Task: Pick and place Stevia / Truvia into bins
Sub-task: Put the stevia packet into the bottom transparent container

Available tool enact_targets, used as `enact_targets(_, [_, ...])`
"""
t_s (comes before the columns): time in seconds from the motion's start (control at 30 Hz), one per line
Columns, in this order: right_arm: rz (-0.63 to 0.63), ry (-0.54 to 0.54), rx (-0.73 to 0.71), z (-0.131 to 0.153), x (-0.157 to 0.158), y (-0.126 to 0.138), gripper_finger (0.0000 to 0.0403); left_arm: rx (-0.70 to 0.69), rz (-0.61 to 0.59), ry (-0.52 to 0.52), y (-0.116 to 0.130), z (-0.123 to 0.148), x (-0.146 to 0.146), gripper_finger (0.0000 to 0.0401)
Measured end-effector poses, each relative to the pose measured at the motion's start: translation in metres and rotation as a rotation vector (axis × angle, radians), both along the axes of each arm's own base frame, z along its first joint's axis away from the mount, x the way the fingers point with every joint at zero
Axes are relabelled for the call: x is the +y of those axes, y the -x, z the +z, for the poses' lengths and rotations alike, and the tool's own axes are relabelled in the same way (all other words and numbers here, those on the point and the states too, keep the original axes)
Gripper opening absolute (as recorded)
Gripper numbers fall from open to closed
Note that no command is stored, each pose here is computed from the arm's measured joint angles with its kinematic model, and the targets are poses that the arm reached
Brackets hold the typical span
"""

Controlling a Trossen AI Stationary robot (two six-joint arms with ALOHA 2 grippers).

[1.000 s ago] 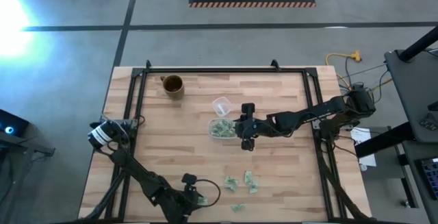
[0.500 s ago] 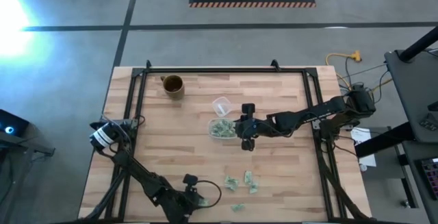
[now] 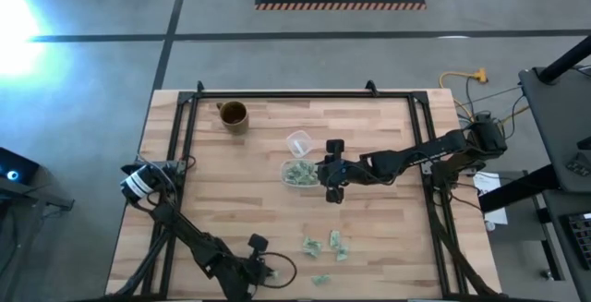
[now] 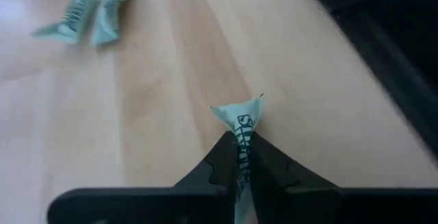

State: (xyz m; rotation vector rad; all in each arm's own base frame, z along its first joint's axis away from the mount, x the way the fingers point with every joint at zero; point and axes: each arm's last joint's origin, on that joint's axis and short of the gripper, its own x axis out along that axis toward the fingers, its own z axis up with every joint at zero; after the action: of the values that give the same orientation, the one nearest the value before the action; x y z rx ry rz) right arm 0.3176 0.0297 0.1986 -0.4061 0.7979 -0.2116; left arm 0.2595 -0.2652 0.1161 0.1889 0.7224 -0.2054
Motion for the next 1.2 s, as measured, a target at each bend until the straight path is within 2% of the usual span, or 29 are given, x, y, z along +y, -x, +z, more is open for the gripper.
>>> enact_targets(0.17, [-0.018,-0.018,-0.008,0.000,0.000,0.000,0.0101,-0.032,0.013,-0.197,0.000,0.003,0.011,0.0013])
enact_targets(0.43, [-0.089,-0.118,0.001,-0.003,0.001,0.003,0.0092,-0.029,0.223,-0.558,-0.002,0.017,0.054,0.0014])
enact_targets(0.6, [-0.117,-0.214,0.003,-0.005,0.002,0.005,0.0088,0.007,0.279,-0.699,-0.016,0.022,0.083,0.0015])
enact_targets(0.9, [-0.159,-0.303,0.041,-0.009,0.016,0.011,0.0087,0.146,0.280,-0.879,-0.047,0.025,0.140,0.0015])
enact_targets(1.03, [-0.154,-0.319,0.063,-0.011,0.027,0.015,0.0081,0.158,0.313,-0.886,-0.052,0.034,0.158,0.0015])
enact_targets(1.2, [-0.127,-0.323,0.068,-0.011,0.037,0.017,0.0075,0.135,0.332,-0.860,-0.052,0.049,0.166,0.0015])
